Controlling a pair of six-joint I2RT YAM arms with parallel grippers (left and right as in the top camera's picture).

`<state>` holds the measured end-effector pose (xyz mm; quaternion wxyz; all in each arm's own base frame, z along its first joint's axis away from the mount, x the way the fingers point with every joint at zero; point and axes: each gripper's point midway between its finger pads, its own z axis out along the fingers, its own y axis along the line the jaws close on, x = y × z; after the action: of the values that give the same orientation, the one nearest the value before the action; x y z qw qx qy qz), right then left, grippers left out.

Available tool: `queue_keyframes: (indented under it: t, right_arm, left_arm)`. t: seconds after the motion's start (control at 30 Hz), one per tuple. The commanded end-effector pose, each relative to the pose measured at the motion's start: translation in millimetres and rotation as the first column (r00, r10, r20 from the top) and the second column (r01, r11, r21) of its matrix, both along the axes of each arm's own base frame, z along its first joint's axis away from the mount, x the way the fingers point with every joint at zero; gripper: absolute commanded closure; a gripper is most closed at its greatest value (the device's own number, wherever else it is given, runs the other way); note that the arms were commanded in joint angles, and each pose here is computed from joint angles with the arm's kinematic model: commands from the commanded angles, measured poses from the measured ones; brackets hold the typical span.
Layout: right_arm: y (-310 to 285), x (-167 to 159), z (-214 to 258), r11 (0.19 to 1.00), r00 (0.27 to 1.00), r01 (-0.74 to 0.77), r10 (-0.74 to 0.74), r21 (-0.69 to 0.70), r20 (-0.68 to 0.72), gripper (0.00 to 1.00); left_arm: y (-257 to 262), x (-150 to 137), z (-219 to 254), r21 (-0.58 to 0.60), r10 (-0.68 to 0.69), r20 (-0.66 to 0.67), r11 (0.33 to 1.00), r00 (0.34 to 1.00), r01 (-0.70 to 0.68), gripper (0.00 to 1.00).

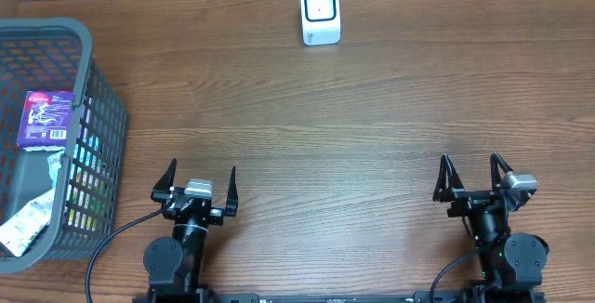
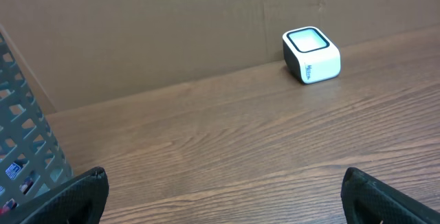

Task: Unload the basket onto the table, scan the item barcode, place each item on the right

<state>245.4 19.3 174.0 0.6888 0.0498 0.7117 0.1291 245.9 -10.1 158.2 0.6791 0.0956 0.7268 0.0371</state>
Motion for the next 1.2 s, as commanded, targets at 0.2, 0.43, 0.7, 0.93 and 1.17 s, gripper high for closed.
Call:
queue_keyframes:
  t: [0.2, 0.43, 0.7, 0.93, 1.17]
  right_arm:
    - [2.3, -0.1, -2.1, 1.000, 1.000, -0.011, 0.011, -0.001, 0.003, 0.00]
    - [4.5, -0.4, -1.5, 1.000, 1.000, -0.024, 0.024, -0.001, 0.005, 0.00]
    - [31.6, -8.6, 22.0, 0.983, 0.980, -0.184, 0.184, -0.011, 0.073, 0.00]
    - [39.0, -20.9, 84.1, 0.973, 0.960, -0.226, 0.229, -0.036, 0.163, 0.00]
    - [45.9, -22.3, 150.7, 0.963, 0.957, -0.269, 0.271, -0.031, 0.106, 0.00]
  left_arm:
    - [1.1, -0.1, -0.3, 0.006, 0.008, 0.006, 1.000, 1.000, -0.008, 0.00]
    - [0.3, -0.2, -0.2, 0.005, 0.004, 0.006, 1.000, 1.000, -0.004, 0.00]
    - [-22.1, -5.2, 16.7, -0.066, -0.122, 0.032, 0.990, 0.992, 0.124, 0.00]
    - [-22.4, -14.4, 73.2, -0.068, -0.122, 0.041, 0.990, 0.992, 0.124, 0.00]
    - [-22.2, -10.8, 142.6, -0.080, -0.122, -0.082, 0.990, 0.989, 0.116, 0.00]
